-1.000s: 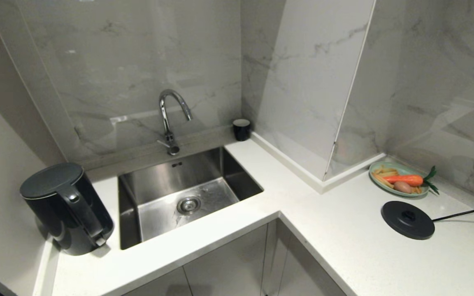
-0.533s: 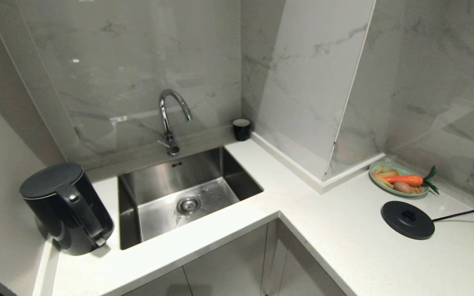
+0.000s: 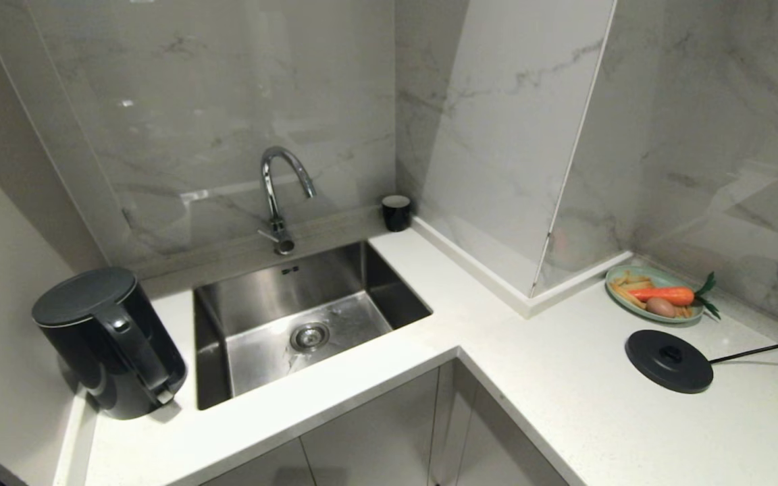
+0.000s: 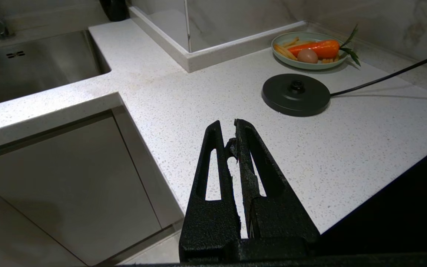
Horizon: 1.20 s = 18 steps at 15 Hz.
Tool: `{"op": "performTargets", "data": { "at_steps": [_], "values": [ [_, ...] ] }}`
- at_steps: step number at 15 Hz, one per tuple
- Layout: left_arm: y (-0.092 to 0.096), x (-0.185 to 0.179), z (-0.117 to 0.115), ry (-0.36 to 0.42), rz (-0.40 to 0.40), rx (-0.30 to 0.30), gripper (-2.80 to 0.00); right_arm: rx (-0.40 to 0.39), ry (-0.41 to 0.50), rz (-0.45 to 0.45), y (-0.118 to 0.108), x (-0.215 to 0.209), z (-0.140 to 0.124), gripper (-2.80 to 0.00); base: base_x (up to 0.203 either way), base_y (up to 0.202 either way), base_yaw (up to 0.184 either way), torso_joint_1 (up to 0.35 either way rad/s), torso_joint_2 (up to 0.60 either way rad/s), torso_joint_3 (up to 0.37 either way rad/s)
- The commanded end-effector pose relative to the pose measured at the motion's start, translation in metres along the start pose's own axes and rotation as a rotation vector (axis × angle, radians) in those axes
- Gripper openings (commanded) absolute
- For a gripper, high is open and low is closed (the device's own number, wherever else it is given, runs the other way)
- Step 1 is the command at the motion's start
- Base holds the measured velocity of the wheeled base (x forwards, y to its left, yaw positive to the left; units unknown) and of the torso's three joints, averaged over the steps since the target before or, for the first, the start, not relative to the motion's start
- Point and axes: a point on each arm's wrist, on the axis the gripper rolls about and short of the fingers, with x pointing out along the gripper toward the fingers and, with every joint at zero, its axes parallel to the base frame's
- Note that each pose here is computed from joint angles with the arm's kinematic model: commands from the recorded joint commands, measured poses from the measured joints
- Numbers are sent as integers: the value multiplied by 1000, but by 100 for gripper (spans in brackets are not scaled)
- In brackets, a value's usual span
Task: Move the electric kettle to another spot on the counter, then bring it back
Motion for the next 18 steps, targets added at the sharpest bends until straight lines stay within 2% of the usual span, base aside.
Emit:
{"op": "performTargets", "data": {
  "at_steps": [1,9,12,18],
  "values": [
    [0,1,-2,7,0,0,-280,-1,1,0,0,0,0,-280,0,0,0,0,0,0],
    [0,1,-2,9,-3,-1,-280,-1,1,0,0,0,0,-280,0,0,0,0,0,0],
    [0,1,-2,9,-4,-32,-280,-1,1,0,0,0,0,-280,0,0,0,0,0,0],
    [0,1,-2,9,-6,-33,-280,-1,1,0,0,0,0,-280,0,0,0,0,0,0]
  ]
}}
